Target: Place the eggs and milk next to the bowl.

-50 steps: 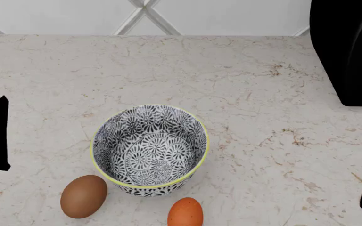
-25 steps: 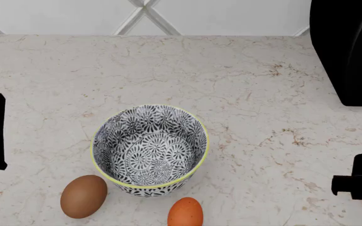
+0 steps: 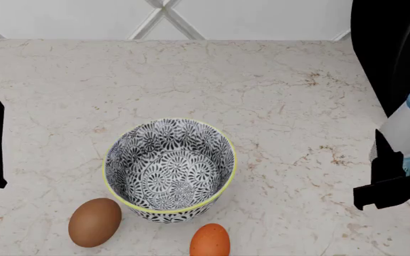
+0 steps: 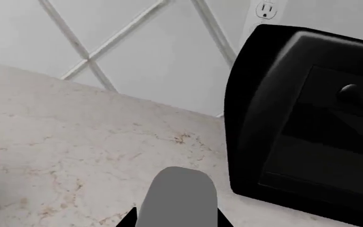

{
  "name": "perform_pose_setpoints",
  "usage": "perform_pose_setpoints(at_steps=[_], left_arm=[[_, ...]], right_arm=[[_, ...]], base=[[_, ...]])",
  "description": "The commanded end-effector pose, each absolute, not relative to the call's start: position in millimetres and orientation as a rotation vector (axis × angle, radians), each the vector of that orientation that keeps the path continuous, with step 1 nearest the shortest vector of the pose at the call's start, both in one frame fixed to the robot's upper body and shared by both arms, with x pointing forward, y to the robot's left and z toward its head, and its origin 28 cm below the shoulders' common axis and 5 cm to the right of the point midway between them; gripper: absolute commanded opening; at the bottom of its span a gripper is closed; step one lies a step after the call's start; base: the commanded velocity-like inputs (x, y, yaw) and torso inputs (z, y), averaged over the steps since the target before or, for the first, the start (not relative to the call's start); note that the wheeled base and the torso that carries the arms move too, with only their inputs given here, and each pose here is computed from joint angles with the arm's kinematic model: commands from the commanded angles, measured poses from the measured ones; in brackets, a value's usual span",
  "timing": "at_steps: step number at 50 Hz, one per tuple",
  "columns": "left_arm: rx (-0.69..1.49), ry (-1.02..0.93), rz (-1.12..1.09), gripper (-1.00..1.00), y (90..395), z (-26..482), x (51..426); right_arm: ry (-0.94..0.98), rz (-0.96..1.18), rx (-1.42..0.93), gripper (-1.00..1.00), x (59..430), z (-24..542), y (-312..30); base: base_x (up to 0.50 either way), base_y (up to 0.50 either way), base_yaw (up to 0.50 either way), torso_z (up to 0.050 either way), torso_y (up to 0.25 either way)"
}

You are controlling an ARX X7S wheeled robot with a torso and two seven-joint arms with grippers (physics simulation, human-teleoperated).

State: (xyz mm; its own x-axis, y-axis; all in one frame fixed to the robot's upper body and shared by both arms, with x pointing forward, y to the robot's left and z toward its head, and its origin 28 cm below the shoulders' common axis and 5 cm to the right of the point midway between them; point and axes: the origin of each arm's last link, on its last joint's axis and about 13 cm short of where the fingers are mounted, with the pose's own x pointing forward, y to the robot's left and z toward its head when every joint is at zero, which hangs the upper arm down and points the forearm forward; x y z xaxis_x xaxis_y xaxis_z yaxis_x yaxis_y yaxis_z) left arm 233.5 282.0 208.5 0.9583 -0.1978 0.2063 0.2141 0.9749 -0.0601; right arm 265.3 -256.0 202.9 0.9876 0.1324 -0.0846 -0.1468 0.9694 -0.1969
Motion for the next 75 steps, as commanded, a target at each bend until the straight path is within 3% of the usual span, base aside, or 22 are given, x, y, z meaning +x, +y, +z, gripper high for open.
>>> perform_pose_setpoints(at_steps=[1, 37, 75], left_arm=[[-0.091, -0.226, -0.201, 1.0, 284, 213, 236], [-0.057, -0.226, -0.171, 1.0, 280, 220, 234], [-0.037, -0.222, -0.156, 1.0, 283, 222, 234]], right_arm=[[0.025, 0.318, -0.216, -1.0, 283, 220, -265], [0.042, 0.866, -0.317, -1.0, 315, 226, -265], [0.099, 1.069, -0.291, -1.0, 350, 207, -246]], base=[[0.0, 0.0, 0.0, 0.0, 0.0], [0.0, 0.0, 0.0, 0.0, 0.0], [0.0, 0.0, 0.0, 0.0, 0.0]])
